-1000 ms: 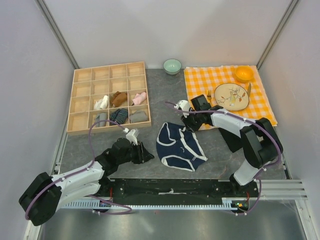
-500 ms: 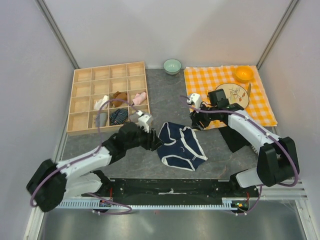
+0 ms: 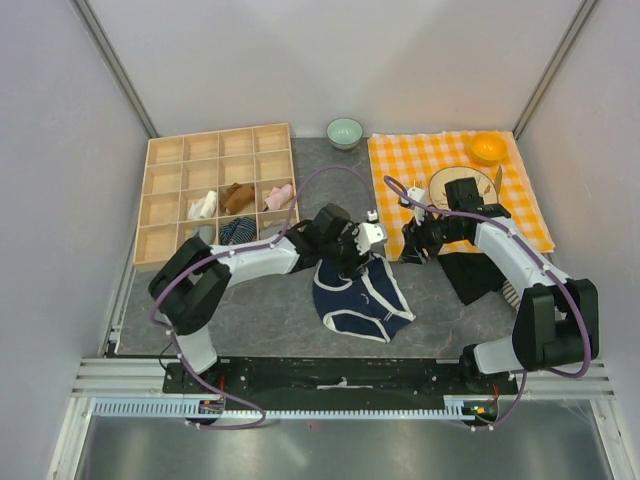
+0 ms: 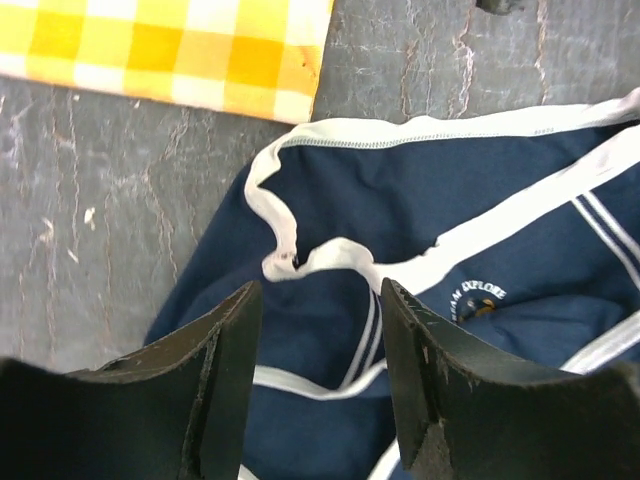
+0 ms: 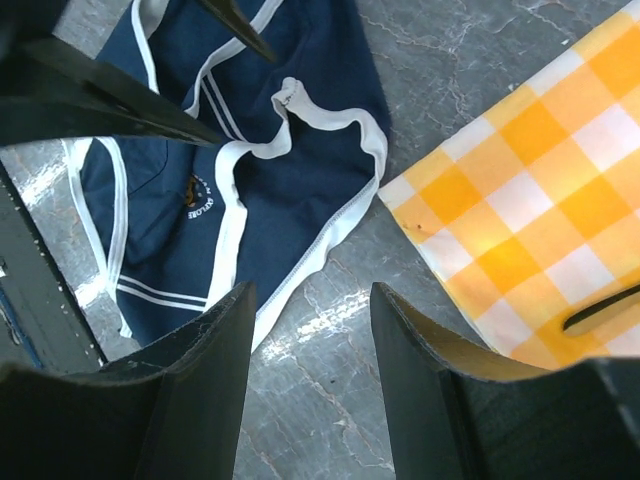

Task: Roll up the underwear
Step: Flatten out the underwear at the center of the board.

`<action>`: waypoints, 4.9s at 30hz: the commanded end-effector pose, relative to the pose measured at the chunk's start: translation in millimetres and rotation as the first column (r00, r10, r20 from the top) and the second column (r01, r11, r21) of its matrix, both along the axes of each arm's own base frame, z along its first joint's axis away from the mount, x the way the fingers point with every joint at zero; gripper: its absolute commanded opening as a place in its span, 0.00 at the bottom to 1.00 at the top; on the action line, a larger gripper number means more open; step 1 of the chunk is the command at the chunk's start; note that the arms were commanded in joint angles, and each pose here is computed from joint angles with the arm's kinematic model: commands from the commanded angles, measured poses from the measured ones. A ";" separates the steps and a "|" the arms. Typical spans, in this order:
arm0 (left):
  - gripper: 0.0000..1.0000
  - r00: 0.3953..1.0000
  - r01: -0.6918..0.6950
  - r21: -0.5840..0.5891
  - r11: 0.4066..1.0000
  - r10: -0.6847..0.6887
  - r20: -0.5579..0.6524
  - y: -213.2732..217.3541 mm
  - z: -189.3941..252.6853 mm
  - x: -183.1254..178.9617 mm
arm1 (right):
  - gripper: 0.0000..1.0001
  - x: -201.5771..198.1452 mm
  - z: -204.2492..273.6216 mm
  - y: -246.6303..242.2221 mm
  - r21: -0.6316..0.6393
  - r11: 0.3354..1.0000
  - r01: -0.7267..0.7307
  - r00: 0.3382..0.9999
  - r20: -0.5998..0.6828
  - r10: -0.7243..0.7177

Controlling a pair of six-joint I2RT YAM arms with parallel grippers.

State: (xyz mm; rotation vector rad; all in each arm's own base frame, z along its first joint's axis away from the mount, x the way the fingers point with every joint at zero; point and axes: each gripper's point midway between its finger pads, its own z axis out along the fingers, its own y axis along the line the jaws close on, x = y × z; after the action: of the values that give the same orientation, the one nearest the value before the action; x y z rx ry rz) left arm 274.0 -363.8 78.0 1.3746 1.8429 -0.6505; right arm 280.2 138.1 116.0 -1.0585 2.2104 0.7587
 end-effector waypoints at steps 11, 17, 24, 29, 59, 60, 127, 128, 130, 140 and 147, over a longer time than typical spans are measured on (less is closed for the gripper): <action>0.18 0.973 0.176 0.236 0.956 -0.205 0.106 -18.7 -30.4 27.2 | 0.57 -5.9 14.2 6.1 0.060 0.995 -0.081 0.997 0.017 0.080; 0.02 0.993 0.035 0.204 0.978 -0.058 0.106 -6.5 -8.1 31.6 | 0.57 -17.8 4.1 2.6 0.036 0.989 -0.142 0.990 0.003 0.142; 0.02 0.983 -0.186 -0.030 0.982 0.185 -0.013 13.9 49.0 29.4 | 0.57 -41.1 -2.2 0.4 0.033 0.977 -0.209 0.978 0.012 0.209; 0.02 0.958 -0.272 -0.155 0.950 0.252 -0.138 30.5 76.9 20.0 | 0.58 -49.4 -0.2 3.1 0.050 0.974 -0.223 0.975 0.032 0.221; 0.02 0.937 -0.327 -0.216 0.920 0.285 -0.204 59.1 94.4 20.5 | 0.63 -68.0 -83.5 7.6 -0.254 0.942 -0.218 0.963 -0.214 0.165; 0.02 0.937 -0.326 -0.217 0.920 0.285 -0.203 59.0 95.8 20.5 | 0.62 -67.9 -85.2 7.5 -0.260 0.940 -0.220 0.962 -0.217 0.165; 0.44 0.704 -0.687 -0.049 0.725 0.648 -0.292 131.5 65.5 61.8 | 0.38 39.3 -19.8 -4.0 -0.473 0.878 0.075 0.980 0.196 0.022; 0.46 0.715 -0.686 -0.081 0.724 0.648 -0.264 136.2 84.6 58.8 | 0.45 40.7 -13.8 -5.5 -0.470 0.878 0.087 0.977 0.213 0.018; 0.49 0.734 -0.677 -0.120 0.726 0.653 -0.187 145.1 109.4 59.8 | 0.51 40.8 1.6 -9.2 -0.463 0.881 0.099 0.969 0.247 0.021; 0.80 0.792 -0.560 -0.319 0.764 0.607 0.063 196.0 169.7 -9.8 | 0.68 -96.3 -18.9 20.4 -0.402 0.587 -0.702 0.559 0.198 0.805; 0.79 0.755 -0.586 -0.323 0.743 0.645 0.114 217.1 156.5 -22.3 | 0.67 -130.6 -50.3 48.1 -0.449 0.368 -0.814 0.313 0.194 0.930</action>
State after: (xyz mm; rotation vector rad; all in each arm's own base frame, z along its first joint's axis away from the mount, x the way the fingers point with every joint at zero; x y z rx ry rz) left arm 246.4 -159.7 239.3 0.5364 1.8046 -0.4573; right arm 161.9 159.5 67.6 -2.3181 1.4648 0.4755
